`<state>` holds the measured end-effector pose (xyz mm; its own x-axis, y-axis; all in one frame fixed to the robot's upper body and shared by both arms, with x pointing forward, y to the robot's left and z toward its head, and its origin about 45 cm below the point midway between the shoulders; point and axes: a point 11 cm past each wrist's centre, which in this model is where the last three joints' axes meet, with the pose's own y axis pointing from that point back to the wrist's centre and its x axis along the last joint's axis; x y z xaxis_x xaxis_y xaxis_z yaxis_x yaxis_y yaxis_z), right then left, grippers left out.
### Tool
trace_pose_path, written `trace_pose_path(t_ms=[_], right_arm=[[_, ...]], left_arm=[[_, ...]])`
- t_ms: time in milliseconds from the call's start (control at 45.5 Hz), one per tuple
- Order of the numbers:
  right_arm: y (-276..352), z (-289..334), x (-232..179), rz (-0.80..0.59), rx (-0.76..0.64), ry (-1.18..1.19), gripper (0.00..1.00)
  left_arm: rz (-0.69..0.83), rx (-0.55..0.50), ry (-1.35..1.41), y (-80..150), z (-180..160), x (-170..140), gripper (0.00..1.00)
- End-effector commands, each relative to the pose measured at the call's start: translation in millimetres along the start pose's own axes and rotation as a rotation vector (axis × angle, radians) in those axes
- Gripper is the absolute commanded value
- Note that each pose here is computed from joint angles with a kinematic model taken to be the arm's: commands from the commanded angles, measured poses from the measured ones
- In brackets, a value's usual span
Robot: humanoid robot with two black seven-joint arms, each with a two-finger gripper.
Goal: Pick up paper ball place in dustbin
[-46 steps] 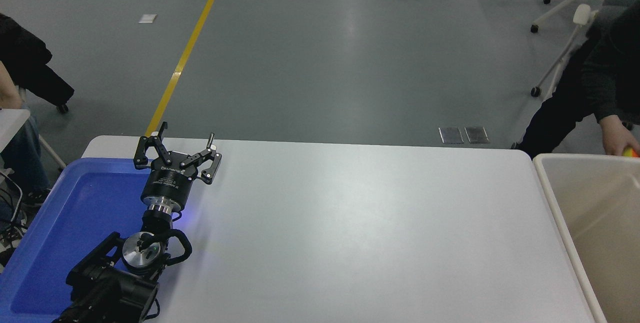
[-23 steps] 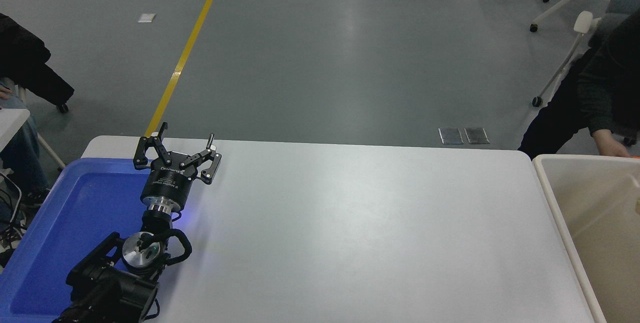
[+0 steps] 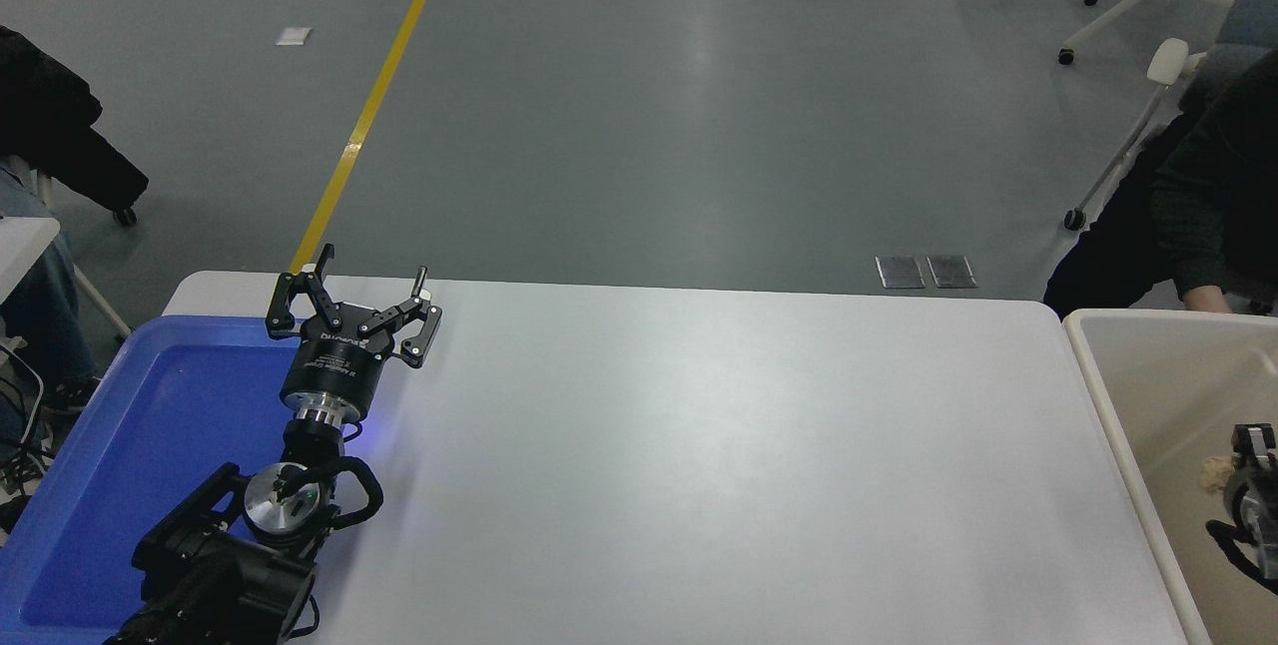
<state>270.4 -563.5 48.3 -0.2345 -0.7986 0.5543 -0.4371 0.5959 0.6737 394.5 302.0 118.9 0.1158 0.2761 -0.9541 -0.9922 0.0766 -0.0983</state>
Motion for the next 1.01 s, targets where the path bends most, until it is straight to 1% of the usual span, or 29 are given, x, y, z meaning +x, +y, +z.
trace_pose_path(t_ms=[0,242,352,505,593,637,791,989], right_arm=[[0,4,-4,-0.003,-0.004,-0.010,1.00],[0,4,-2,-0.006,-0.004,-0.012,1.00],[0,-6,-1,-0.006,0.013,-0.018,1.00],[3,-40,-5,-0.034,0.070,-0.049,1.00],[5,-58,-3,-0.064,0.101,-0.137,1.00],[7,-72,-2,-0.099,0.125,-0.217,1.00],[20,-120,-9,-0.186,0.209,-0.297,1.00],[56,-183,-44,-0.425,0.327,-0.521,1.00]], left_arm=[[-0.001,0.000,0.000,0,0,0,0.99],[-0.001,0.000,0.000,0,0,0,0.99],[-0.001,0.001,0.000,0,0,0,0.99],[-0.001,0.000,0.000,0,0,0,0.99],[-0.001,0.000,0.000,0,0,0,0.99],[-0.001,0.001,0.000,0,0,0,0.99],[0.000,0.000,0.000,0,0,0,0.99],[0.000,0.000,0.000,0,0,0,0.99]])
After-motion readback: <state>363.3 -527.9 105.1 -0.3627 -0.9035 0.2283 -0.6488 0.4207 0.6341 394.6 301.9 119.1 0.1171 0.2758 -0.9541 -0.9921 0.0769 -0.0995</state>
